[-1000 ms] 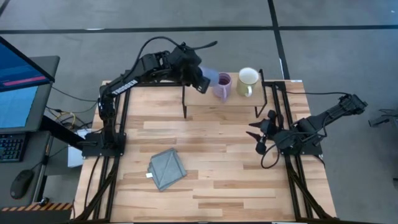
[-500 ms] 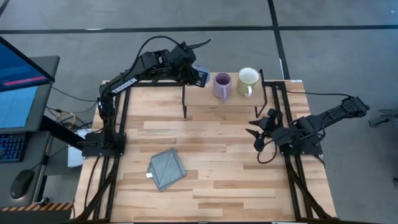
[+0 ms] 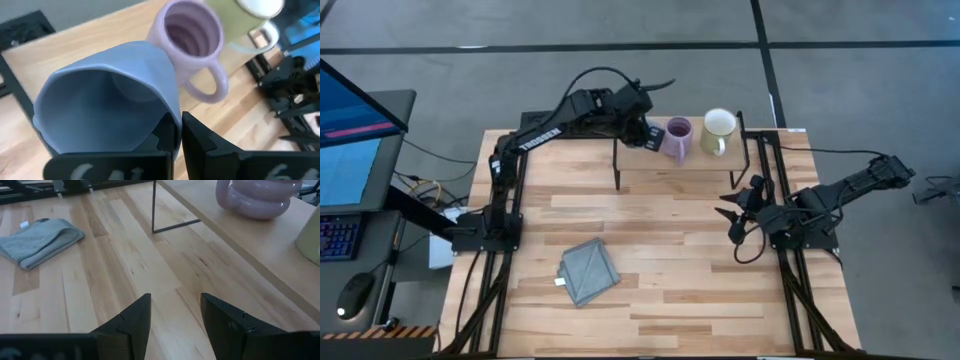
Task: Stack small to large cups/mugs on shelf
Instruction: Put the blue mug on the shelf
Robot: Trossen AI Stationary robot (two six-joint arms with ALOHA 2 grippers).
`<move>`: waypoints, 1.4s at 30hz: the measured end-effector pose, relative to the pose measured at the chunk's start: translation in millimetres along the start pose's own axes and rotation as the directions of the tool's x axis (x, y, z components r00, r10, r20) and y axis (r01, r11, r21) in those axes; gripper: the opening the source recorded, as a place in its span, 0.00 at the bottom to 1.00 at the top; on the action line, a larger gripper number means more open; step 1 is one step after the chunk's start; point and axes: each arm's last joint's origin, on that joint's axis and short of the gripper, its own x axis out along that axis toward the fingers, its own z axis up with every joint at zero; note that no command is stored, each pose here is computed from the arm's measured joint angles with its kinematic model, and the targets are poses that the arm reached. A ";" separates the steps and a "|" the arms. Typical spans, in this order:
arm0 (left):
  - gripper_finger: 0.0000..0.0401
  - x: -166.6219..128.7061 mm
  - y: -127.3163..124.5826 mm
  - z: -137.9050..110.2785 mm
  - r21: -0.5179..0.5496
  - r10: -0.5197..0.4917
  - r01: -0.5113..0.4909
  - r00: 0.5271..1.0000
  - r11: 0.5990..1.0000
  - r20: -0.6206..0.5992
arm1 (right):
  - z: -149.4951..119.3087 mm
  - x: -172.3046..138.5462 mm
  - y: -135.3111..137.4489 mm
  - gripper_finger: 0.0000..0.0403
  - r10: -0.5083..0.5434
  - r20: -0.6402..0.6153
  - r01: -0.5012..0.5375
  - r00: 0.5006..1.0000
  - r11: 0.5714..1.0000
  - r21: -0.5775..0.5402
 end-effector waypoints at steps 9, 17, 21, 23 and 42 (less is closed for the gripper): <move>0.00 6.2 4.1 -5.1 -0.003 0.060 -0.061 0.997 0.998 -0.056 | 0.1 -0.1 0.0 0.48 0.000 0.001 0.000 1.000 1.000 0.000; 0.00 6.3 9.7 -10.4 0.002 0.132 -0.132 0.986 0.991 -0.099 | 0.1 -0.1 0.0 0.48 0.000 0.001 0.000 1.000 1.000 0.000; 0.00 6.7 9.5 -8.1 0.004 0.122 -0.122 0.989 0.992 -0.082 | 0.1 -0.1 0.0 0.48 0.000 0.001 0.000 1.000 1.000 0.003; 0.00 6.6 10.7 -8.3 0.017 0.128 -0.127 0.988 0.992 -0.089 | 0.1 -0.1 0.0 0.48 0.000 0.001 0.000 1.000 1.000 0.006; 0.00 32.0 8.4 -7.3 0.124 0.133 -0.119 0.986 0.985 -0.104 | 4.6 -0.1 2.0 0.48 0.015 0.040 -0.017 0.999 0.999 0.044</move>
